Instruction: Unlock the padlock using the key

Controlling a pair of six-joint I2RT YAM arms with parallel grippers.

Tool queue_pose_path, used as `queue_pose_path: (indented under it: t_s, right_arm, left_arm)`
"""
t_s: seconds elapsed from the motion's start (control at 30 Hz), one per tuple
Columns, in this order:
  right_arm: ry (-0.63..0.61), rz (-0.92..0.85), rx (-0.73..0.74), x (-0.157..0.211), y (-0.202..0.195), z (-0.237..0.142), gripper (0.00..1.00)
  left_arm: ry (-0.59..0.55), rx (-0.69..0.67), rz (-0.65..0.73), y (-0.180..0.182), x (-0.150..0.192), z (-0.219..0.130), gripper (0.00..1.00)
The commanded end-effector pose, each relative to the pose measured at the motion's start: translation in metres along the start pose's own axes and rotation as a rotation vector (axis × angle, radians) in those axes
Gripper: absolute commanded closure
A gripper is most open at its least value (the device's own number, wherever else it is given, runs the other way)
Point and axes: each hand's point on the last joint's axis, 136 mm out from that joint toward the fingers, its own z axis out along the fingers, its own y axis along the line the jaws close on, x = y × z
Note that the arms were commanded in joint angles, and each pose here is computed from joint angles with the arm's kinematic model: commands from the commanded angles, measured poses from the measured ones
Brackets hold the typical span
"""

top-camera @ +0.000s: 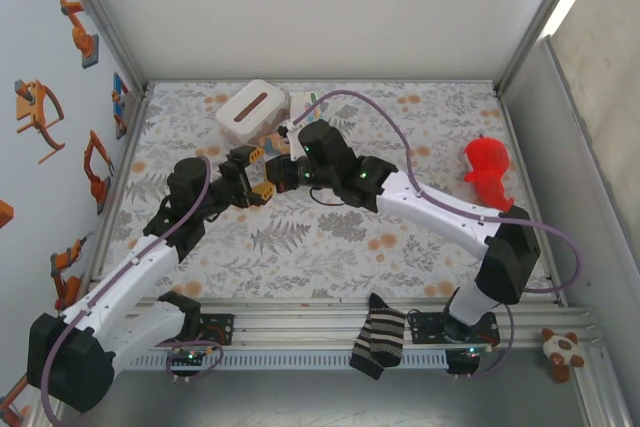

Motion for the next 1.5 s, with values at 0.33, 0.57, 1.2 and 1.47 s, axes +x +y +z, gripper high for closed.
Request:
queue_pose_path:
  t_s: [0.33, 0.57, 1.2, 1.47]
  right_arm:
    - [-0.027, 0.014, -0.005, 0.001, 0.001, -0.003, 1.00]
    - [-0.041, 0.023, 0.003, 0.000, -0.001, -0.003, 1.00]
    - [-0.073, 0.021, 0.019, -0.006, -0.002, -0.011, 1.00]
    - [-0.088, 0.017, 0.042, -0.007, -0.006, -0.015, 1.00]
  left_arm:
    - [-0.027, 0.056, -0.025, -0.014, 0.001, -0.005, 0.54]
    - [-0.039, 0.034, -0.027, -0.008, -0.002, -0.006, 0.73]
    - [-0.064, 0.006, -0.024, 0.000, -0.007, -0.007, 0.88]
    - [-0.090, -0.010, 0.001, 0.002, -0.010, -0.010, 0.99]
